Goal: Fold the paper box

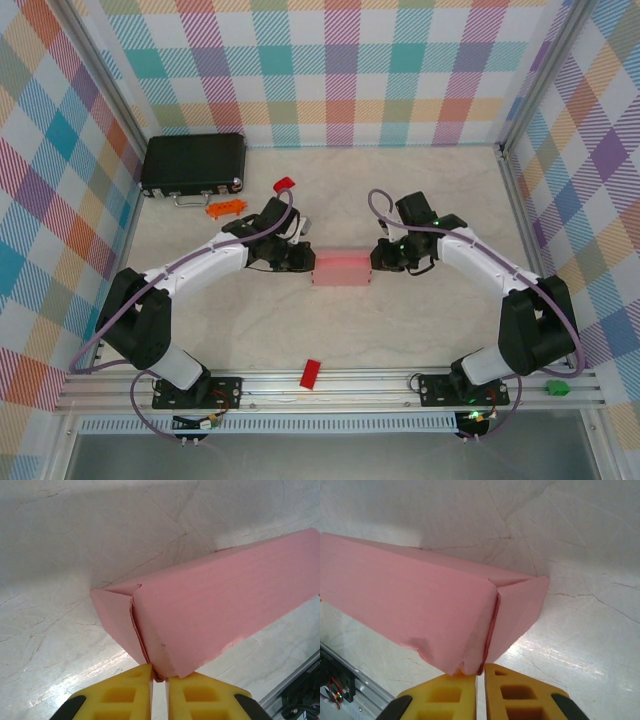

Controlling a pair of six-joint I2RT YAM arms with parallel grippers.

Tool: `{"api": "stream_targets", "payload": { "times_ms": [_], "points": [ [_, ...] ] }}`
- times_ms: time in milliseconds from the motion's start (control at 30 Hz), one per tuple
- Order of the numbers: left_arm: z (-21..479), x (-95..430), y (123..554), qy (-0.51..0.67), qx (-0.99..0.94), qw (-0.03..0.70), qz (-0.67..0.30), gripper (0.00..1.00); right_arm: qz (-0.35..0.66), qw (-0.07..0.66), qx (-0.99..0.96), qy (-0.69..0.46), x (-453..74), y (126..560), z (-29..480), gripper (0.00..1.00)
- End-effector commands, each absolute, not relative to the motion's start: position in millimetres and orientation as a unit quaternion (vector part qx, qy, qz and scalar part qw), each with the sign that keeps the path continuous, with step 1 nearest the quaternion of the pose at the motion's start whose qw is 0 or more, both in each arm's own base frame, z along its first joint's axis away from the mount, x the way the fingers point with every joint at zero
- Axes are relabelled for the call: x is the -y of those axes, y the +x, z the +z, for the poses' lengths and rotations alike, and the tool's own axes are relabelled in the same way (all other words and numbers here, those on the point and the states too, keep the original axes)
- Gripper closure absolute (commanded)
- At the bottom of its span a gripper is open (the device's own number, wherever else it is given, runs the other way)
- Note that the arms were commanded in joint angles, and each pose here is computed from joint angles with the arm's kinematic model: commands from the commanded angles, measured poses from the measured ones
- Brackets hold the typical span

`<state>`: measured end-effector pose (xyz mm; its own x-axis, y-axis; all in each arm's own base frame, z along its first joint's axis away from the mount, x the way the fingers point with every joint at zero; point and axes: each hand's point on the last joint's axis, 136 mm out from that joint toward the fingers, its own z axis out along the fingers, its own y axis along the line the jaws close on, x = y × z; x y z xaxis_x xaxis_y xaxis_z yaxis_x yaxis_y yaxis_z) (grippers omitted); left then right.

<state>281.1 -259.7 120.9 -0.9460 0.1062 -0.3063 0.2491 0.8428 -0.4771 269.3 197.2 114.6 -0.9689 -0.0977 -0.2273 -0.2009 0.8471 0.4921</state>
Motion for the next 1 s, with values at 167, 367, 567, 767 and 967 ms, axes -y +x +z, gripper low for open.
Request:
{"api": "stream_targets", "payload": {
  "times_ms": [167, 367, 567, 767, 967],
  "points": [
    [117, 252, 271, 0.105, -0.958, 0.124, -0.237, 0.82, 0.243, 0.106, -0.961, -0.081, -188, 261, 121, 0.77],
    [135, 255, 275, 0.116, -0.95, 0.148, -0.251, 0.75, 0.247, 0.127, -0.957, -0.089, -188, 264, 134, 0.74],
    [154, 256, 271, 0.146, -0.937, 0.172, -0.267, 0.66, 0.268, 0.162, -0.944, -0.107, -194, 268, 154, 0.73],
    [173, 257, 277, 0.155, -0.924, 0.212, -0.277, 0.63, 0.269, 0.189, -0.939, -0.097, -198, 285, 166, 0.72],
    [177, 252, 304, 0.1, -0.933, 0.243, -0.245, 0.55, 0.264, 0.192, -0.942, -0.076, -201, 301, 166, 0.69]
  ]
}}
